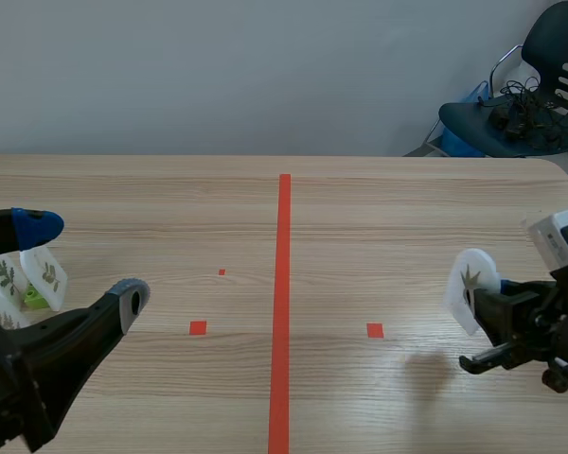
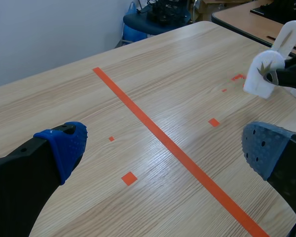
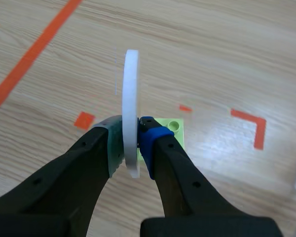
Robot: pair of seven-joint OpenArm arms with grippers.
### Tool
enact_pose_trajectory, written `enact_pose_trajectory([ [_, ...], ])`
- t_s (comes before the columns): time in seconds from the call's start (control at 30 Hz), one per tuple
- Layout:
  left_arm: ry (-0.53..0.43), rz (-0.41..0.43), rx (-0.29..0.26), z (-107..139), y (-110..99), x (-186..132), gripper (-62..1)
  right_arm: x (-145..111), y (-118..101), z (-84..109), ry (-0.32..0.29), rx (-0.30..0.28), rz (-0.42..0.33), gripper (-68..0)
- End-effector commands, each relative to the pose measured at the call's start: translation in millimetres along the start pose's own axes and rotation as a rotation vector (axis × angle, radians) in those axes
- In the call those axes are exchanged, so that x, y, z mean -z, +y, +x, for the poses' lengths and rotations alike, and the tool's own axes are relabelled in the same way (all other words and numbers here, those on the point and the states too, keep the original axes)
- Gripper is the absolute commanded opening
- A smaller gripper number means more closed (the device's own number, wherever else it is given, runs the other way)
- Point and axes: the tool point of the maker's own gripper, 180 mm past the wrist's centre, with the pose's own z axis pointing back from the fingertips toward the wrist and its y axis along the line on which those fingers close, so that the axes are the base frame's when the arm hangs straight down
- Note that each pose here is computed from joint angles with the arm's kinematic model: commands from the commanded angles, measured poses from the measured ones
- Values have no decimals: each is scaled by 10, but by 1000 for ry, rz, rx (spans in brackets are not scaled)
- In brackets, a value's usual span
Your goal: Do the leaf sorting experiment
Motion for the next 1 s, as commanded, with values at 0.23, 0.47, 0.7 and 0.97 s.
enact_pose_trajectory([
  [0.23,-32,-11,-2,90,-29,16,14,-305,-561,-144,28,27,-227,-627],
  [0.47,-32,-11,-2,89,-29,16,14,-320,-806,-193,11,87,-322,-627],
  [0.7,-32,-11,-2,89,-29,16,14,-235,-950,-427,26,158,-366,-627],
  [0.97,-32,-11,-2,89,-29,16,14,-206,-1007,-466,17,174,-385,-624],
])
